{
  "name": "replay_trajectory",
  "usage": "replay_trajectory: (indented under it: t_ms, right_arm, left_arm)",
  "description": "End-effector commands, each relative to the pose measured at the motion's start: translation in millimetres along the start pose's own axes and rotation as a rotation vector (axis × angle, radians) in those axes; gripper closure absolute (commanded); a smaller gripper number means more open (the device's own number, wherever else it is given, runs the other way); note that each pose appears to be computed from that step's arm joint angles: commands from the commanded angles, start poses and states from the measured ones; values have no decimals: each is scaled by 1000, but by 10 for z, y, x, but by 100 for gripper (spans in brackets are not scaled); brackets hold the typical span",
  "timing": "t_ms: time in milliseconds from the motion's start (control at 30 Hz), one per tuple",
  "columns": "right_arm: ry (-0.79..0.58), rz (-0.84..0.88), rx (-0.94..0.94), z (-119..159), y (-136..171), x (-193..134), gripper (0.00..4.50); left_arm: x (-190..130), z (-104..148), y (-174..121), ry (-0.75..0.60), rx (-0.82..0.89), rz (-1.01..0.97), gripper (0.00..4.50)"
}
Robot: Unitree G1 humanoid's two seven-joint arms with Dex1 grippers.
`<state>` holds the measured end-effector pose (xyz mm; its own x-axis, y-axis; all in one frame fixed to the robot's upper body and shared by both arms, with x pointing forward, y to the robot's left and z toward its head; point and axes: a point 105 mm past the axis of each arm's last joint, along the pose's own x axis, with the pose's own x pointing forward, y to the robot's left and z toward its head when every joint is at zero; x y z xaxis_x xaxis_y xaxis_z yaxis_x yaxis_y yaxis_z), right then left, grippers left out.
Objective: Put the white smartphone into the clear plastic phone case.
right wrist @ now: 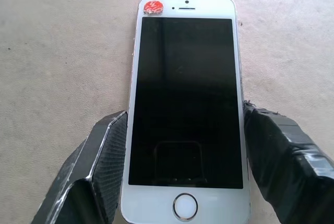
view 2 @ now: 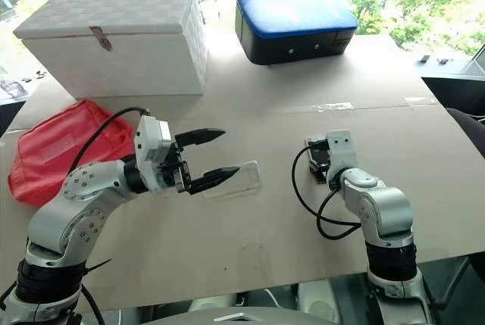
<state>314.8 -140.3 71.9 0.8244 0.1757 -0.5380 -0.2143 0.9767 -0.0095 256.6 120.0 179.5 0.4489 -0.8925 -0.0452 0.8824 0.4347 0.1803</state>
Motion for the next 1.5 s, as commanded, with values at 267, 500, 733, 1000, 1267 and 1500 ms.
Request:
replay_trajectory:
  t_ms: [267,500,733,1000,1267,1500]
  right_arm:
    - [-283,563,-353,622,396,-377,173]
    - [-265,913,-882,748,867,-385,173]
    - [-268,1104,-1181,711,1223,-313,173]
    - [-211,1137,-1276,562,1397,-138,173]
    - [-178,1054,-1247,670,1340,7,173]
    - [-115,1043,-1246,681,1319,67,173]
  left_arm:
    - [-462,-231,-38,3,-30,14,0]
    - [-883,-512,-87,49,-16,171,0]
    - [-1190,-680,-192,111,-10,247,0]
    - [-1249,-747,-230,119,-7,296,0]
    - [-1231,-773,-258,117,-13,303,0]
    - [-1192,-794,-245,106,-23,311,0]
